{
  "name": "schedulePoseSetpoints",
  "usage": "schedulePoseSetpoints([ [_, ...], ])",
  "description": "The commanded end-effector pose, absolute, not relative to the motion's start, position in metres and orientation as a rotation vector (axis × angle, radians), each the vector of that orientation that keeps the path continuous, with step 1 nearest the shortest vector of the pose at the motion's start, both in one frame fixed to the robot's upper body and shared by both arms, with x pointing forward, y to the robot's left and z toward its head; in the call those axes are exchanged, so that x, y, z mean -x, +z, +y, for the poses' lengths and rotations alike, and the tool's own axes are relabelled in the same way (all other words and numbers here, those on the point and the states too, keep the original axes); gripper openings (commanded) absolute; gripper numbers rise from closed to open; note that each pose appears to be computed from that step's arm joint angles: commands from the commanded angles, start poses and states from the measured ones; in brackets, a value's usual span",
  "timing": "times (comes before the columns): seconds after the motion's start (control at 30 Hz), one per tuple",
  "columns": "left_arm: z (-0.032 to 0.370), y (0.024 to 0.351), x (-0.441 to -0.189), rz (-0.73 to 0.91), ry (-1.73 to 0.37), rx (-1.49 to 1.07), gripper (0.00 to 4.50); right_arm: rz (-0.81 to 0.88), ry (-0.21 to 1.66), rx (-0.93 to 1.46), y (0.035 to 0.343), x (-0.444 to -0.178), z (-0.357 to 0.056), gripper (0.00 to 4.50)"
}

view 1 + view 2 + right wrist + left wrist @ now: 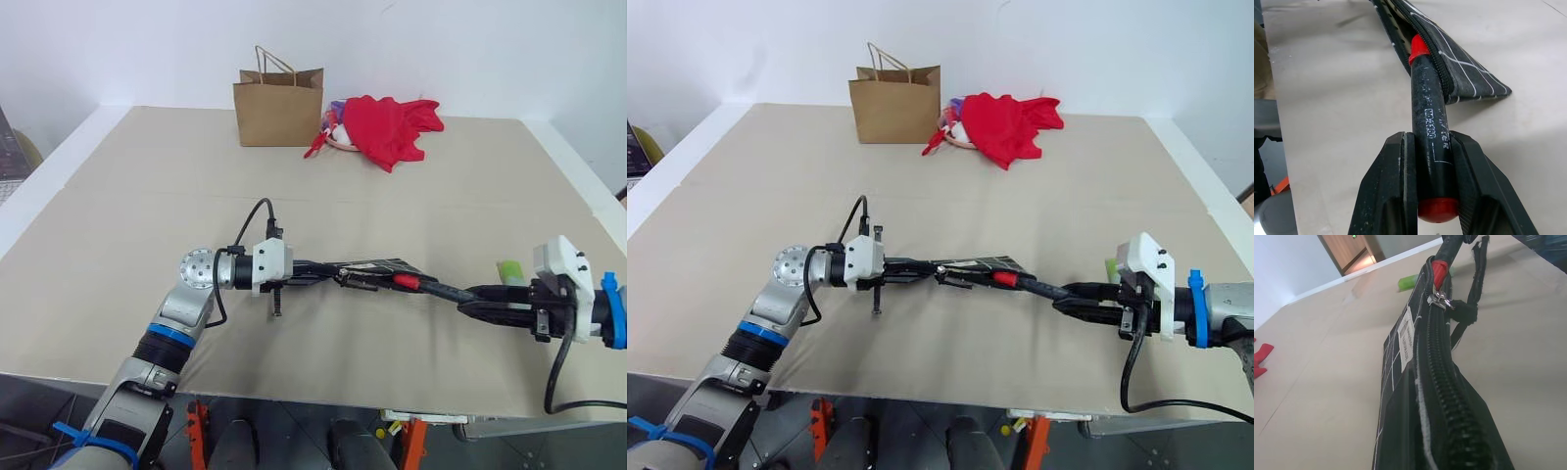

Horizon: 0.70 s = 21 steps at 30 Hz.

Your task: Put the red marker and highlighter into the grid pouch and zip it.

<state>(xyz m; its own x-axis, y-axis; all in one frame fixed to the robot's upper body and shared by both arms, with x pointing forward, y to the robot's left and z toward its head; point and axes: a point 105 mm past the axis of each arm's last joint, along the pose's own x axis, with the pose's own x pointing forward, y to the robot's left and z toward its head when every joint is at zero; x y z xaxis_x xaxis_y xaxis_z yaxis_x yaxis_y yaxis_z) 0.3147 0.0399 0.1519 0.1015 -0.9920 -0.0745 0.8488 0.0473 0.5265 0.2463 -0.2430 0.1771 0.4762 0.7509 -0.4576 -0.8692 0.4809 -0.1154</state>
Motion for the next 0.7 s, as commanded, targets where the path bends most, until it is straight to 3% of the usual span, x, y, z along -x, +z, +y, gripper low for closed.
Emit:
schedulePoseSetpoints([
  [0.03, 0.036, 0.162, -0.31, -0.406, -1.449, -0.514, 0.0, 0.341, 1.03, 0.381, 0.185, -0.252, -0.236, 0.66],
  [0.47, 0.031, 0.16, -0.307, -0.41, -1.452, -0.498, 0.0, 0.285, 1.199, 0.431, 0.188, -0.275, -0.173, 0.66],
  [0.7, 0.032, 0.16, -0.305, -0.409, -1.438, -0.49, 0.0, 0.292, 1.211, 0.456, 0.187, -0.279, -0.168, 0.66],
])
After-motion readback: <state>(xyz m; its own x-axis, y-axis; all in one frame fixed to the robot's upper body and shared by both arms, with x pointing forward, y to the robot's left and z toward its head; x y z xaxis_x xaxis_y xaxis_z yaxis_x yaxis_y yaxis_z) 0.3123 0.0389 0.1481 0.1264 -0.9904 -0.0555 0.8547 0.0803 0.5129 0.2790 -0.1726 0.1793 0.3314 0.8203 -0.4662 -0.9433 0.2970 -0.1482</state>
